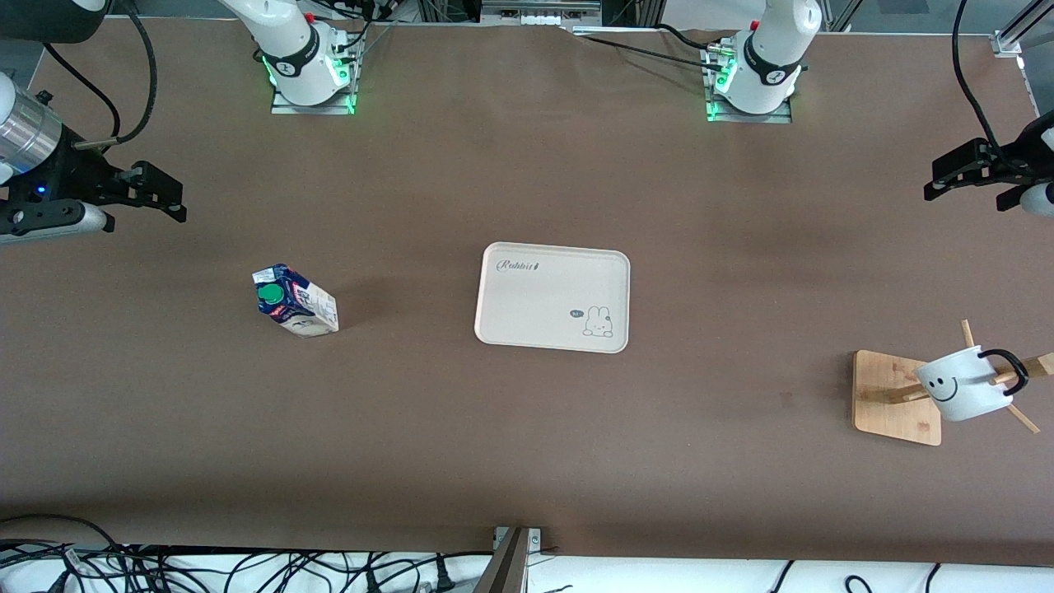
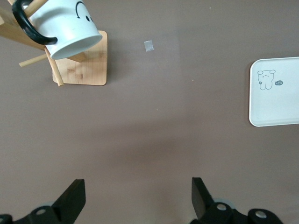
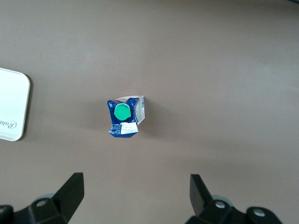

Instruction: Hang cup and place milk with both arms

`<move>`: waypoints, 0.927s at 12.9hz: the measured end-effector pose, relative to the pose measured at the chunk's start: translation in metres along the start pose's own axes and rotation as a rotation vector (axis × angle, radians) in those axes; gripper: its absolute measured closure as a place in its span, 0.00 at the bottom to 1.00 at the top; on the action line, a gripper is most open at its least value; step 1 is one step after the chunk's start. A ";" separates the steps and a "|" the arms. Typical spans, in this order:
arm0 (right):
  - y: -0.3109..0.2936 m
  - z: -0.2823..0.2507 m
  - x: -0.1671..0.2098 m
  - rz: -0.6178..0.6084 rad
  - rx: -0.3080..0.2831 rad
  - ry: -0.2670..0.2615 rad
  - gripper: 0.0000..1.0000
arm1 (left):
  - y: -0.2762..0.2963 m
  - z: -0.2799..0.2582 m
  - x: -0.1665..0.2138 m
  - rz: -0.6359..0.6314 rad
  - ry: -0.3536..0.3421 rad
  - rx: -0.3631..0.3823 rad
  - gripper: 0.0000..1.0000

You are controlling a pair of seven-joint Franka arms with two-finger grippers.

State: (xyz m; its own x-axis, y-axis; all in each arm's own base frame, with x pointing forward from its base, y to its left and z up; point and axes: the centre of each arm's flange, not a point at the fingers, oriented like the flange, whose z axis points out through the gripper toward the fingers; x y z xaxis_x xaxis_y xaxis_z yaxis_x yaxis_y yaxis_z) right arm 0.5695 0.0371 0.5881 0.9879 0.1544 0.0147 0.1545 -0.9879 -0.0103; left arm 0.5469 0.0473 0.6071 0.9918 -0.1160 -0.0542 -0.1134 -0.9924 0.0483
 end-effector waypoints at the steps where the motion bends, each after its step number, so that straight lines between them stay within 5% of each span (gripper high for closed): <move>1: 0.000 0.000 0.000 0.000 0.000 0.000 0.00 | -0.001 0.001 0.000 -0.003 -0.001 0.000 0.00; 12: 0.000 0.000 0.000 0.000 0.000 0.000 0.00 | 0.009 0.003 0.002 0.018 -0.003 0.001 0.00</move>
State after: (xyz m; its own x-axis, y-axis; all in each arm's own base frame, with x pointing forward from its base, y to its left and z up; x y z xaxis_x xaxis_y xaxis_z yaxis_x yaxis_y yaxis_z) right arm 0.5695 0.0372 0.5881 0.9879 0.1544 0.0148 0.1546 -0.9879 -0.0103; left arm 0.5479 0.0375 0.6045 0.9894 -0.1338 -0.0562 -0.1311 -0.9902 0.0486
